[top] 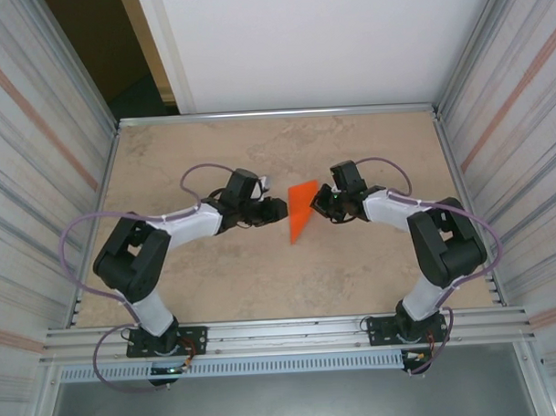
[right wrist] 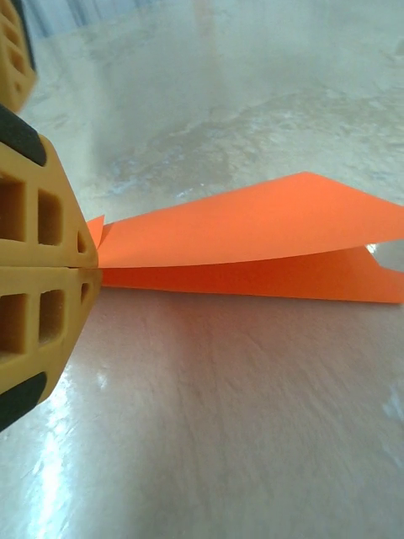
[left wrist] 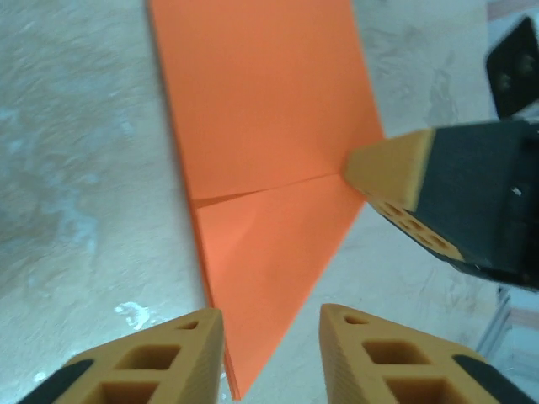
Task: Fold a paper plane with a square sheet of paper (pick it up from the middle)
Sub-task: Fold the wing for the fifth time at the center of the table.
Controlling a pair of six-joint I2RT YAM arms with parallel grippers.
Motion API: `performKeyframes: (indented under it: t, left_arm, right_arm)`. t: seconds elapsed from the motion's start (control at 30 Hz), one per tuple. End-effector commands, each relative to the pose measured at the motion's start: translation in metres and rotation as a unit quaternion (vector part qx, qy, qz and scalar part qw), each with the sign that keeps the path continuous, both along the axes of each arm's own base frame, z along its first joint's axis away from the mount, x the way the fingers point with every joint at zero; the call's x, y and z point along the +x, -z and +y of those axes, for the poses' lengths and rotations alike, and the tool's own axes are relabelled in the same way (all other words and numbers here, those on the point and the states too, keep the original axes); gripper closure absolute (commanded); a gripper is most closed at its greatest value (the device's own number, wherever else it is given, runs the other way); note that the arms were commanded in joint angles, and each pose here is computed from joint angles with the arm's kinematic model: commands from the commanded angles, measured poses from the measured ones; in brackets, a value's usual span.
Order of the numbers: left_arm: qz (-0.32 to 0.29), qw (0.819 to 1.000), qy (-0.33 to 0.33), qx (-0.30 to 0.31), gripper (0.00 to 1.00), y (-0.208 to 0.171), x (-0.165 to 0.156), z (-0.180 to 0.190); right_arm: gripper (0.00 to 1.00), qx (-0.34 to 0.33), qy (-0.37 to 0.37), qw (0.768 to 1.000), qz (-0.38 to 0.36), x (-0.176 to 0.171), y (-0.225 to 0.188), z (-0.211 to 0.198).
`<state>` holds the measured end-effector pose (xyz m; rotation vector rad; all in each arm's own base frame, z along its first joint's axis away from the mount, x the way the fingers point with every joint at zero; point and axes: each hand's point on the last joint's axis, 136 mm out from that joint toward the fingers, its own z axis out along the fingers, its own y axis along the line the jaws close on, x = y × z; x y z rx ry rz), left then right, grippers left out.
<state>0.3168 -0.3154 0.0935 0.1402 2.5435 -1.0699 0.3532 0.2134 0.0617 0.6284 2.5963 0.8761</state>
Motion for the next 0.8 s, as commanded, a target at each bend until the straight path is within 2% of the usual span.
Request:
performKeyframes:
  t: [0.0, 0.2, 0.4, 0.53, 0.63, 0.77]
  left_arm:
    - [-0.088, 0.993, 0.051, 0.063, 0.59, -0.004, -0.008, -0.003]
    - [-0.185, 0.965, 0.119, 0.146, 0.5, -0.001, -0.021, -0.025]
    - [-0.236, 0.942, 0.162, 0.173, 0.48, 0.007, -0.024, -0.037]
    - [-0.264, 0.925, 0.193, 0.19, 0.49, 0.011, -0.025, -0.049]
    - [-0.28, 0.915, 0.214, 0.196, 0.56, 0.016, -0.025, -0.058]
    - [-0.302, 0.905, 0.235, 0.187, 0.58, 0.02, -0.023, -0.068]
  right_arm:
    - [0.99, -0.028, 0.062, 0.997, 0.019, -0.009, 0.002, -0.018]
    - [1.0, 0.003, 0.127, 0.991, 0.03, -0.013, -0.004, -0.027]
    - [1.0, 0.033, 0.164, 0.985, 0.039, -0.015, -0.009, -0.035]
    - [1.0, 0.05, 0.176, 0.982, 0.046, -0.017, -0.01, -0.036]
    - [1.0, 0.055, 0.18, 0.981, 0.049, -0.017, -0.01, -0.036]
    - [1.0, 0.059, 0.185, 0.979, 0.058, -0.019, -0.006, -0.037]
